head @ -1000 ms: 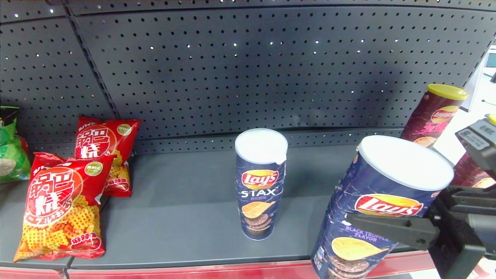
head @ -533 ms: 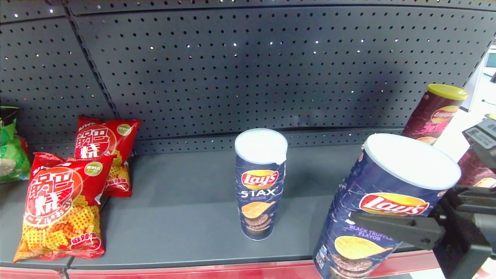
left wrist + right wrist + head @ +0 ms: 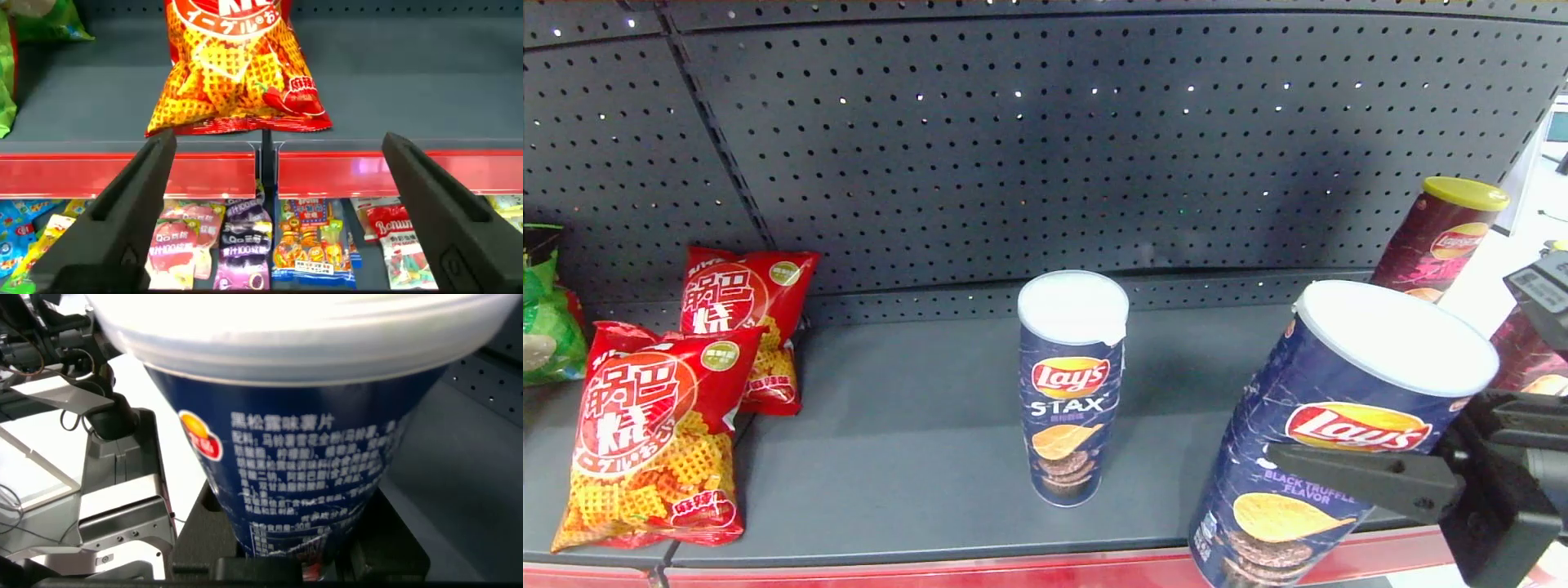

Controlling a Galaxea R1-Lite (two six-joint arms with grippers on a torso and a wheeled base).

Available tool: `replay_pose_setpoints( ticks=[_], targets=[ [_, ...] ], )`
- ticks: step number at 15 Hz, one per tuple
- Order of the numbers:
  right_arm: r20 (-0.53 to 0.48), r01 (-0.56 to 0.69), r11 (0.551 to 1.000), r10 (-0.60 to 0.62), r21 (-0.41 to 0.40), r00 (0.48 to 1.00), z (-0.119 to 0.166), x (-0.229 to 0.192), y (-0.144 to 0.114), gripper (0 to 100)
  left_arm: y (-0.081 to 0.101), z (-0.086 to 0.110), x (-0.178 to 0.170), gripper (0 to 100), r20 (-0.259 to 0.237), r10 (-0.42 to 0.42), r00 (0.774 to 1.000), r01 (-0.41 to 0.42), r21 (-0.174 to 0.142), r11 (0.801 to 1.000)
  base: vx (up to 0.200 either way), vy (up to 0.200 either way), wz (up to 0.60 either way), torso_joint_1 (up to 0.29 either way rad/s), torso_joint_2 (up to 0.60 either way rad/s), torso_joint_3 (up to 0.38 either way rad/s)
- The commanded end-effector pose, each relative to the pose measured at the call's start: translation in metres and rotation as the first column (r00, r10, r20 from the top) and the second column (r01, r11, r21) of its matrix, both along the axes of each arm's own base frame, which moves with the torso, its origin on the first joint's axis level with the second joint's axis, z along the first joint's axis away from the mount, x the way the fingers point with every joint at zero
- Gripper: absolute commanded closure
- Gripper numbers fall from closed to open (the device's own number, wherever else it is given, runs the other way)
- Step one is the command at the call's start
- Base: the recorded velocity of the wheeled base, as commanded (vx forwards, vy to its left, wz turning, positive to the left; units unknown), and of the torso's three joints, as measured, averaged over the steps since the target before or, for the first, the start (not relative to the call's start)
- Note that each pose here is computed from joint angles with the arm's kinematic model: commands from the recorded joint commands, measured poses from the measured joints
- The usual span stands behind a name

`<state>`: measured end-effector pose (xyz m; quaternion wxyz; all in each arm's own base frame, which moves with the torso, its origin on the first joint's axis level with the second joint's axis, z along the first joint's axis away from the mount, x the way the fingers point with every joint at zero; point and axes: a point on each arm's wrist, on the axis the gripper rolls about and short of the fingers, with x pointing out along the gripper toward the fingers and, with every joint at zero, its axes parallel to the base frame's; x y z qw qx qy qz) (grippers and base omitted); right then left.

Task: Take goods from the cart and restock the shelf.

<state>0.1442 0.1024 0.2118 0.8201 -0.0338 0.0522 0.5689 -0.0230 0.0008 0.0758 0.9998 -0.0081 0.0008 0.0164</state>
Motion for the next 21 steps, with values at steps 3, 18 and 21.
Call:
replay_pose_setpoints(
  ticks=[3,18,21],
  targets=[
    [0.006,0.012,1.0,-0.012,0.004,1.0,0.001,0.0,-0.003,100,0.0,0.001,0.003,0,-0.044,0.019,0.999,-0.019,0.001,1.0,0.0,0.0,0.0,0.0,0.0,0.0],
    [0.036,0.129,0.992,-0.128,-0.016,0.991,0.018,0.075,0.021,100,0.0,0.0,0.0,0,-0.003,0.001,1.0,-0.001,0.001,1.0,0.0,0.0,0.0,0.0,0.0,0.0],
    [0.043,0.176,0.984,-0.175,-0.023,0.984,0.017,0.111,0.025,100,0.0,0.0,0.0,0,-0.003,0.001,1.0,-0.001,0.001,1.0,0.0,0.0,0.0,0.0,0.0,0.0]
  ],
)
